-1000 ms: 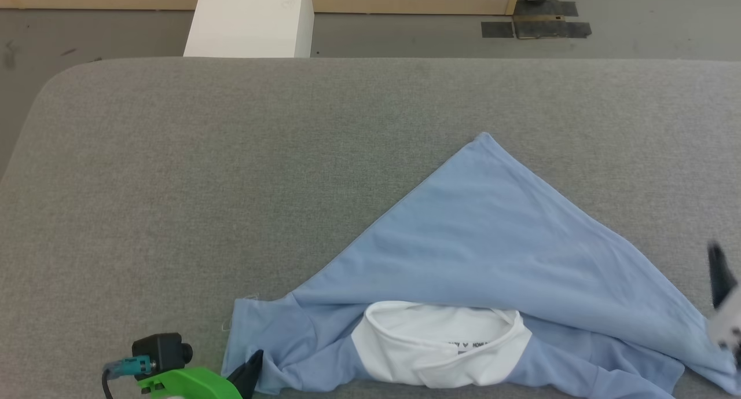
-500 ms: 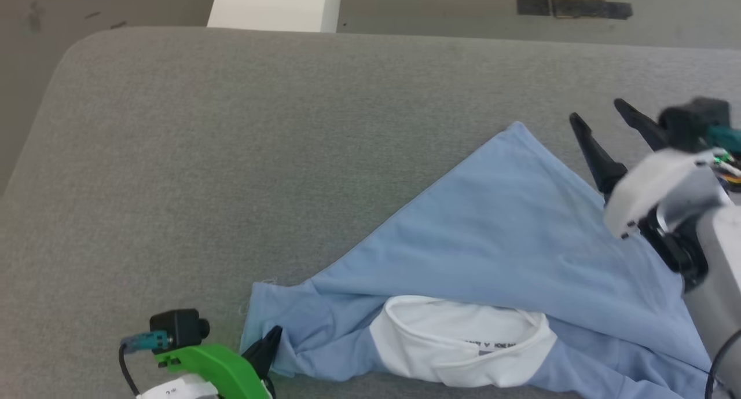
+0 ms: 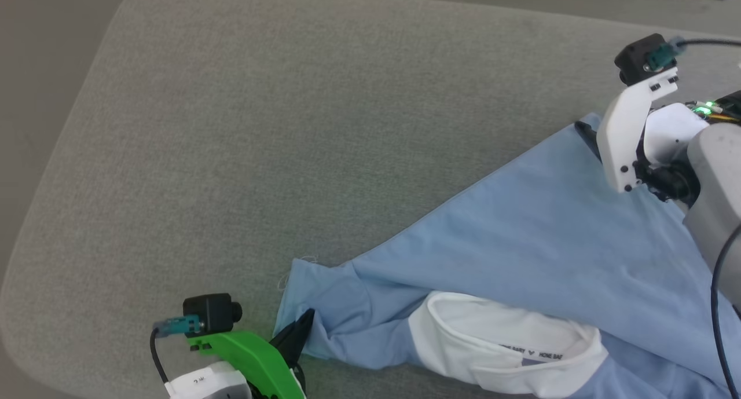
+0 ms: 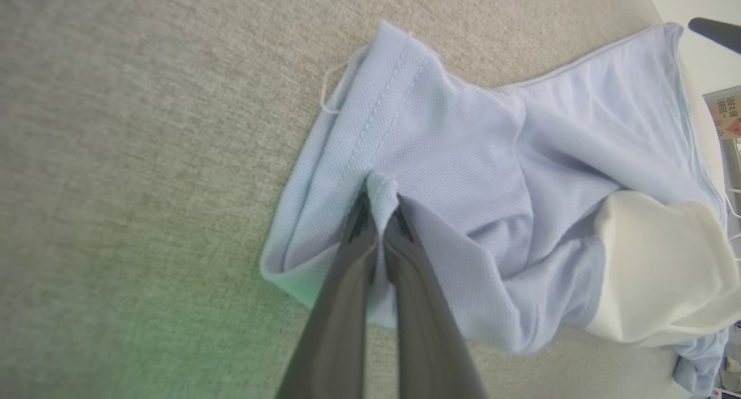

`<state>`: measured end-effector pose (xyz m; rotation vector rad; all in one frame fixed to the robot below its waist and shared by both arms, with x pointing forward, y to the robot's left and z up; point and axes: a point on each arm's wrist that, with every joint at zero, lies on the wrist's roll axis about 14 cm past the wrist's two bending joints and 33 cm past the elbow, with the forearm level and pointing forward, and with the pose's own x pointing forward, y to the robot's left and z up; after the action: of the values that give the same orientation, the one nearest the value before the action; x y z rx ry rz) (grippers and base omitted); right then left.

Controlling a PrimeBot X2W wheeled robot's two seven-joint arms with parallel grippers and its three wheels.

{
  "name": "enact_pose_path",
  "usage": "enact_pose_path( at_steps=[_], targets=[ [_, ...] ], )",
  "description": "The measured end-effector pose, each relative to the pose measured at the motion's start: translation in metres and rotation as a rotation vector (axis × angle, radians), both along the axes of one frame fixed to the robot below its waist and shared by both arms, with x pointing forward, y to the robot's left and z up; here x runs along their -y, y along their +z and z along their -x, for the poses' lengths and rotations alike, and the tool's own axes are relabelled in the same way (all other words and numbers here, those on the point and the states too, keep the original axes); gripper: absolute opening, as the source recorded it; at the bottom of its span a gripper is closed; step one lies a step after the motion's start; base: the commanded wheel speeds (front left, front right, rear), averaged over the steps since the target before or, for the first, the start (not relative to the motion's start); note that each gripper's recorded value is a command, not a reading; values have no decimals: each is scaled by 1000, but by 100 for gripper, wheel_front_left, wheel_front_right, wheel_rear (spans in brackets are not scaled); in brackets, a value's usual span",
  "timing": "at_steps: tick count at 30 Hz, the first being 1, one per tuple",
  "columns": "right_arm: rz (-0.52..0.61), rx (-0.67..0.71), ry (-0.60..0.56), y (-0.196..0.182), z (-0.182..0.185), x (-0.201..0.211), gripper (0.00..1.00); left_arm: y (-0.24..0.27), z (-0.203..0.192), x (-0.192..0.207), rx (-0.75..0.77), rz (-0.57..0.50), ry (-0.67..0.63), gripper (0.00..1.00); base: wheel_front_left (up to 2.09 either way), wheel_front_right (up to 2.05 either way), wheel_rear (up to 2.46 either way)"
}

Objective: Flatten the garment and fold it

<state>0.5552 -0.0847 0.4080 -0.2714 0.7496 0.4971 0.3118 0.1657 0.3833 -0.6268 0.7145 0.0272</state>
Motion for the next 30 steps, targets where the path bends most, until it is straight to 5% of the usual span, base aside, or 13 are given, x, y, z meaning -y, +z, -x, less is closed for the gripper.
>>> enact_pose_path(
  at_steps=[9, 10, 11, 12, 13, 19, 30],
  targets=[
    [138, -254, -5, -38, -4, -2, 99, -9, -2, -4, -11, 6, 34, 0, 0, 0, 0],
    [145, -275, -7, -40, -5, -3, 71, -10, -3, -4, -11, 6, 39, 0, 0, 0, 0],
    [151, -286, -6, -41, -5, -3, 31, -10, -2, -4, -13, 6, 40, 0, 0, 0, 0],
    [156, -297, -3, -41, -6, -5, 21, -11, -2, -5, -15, 6, 43, 0, 0, 0, 0],
    [153, -302, 0, -41, -6, -7, 0, -12, -2, -5, -17, 7, 47, 0, 0, 0, 0],
    [26, -195, 11, -32, -5, -20, 0, -11, -2, -4, -7, 9, 47, 0, 0, 0, 0],
    [-275, 230, -46, 10, 32, 3, 0, 6, -1, -12, 56, -26, 41, 0, 0, 0, 0]
  ],
)
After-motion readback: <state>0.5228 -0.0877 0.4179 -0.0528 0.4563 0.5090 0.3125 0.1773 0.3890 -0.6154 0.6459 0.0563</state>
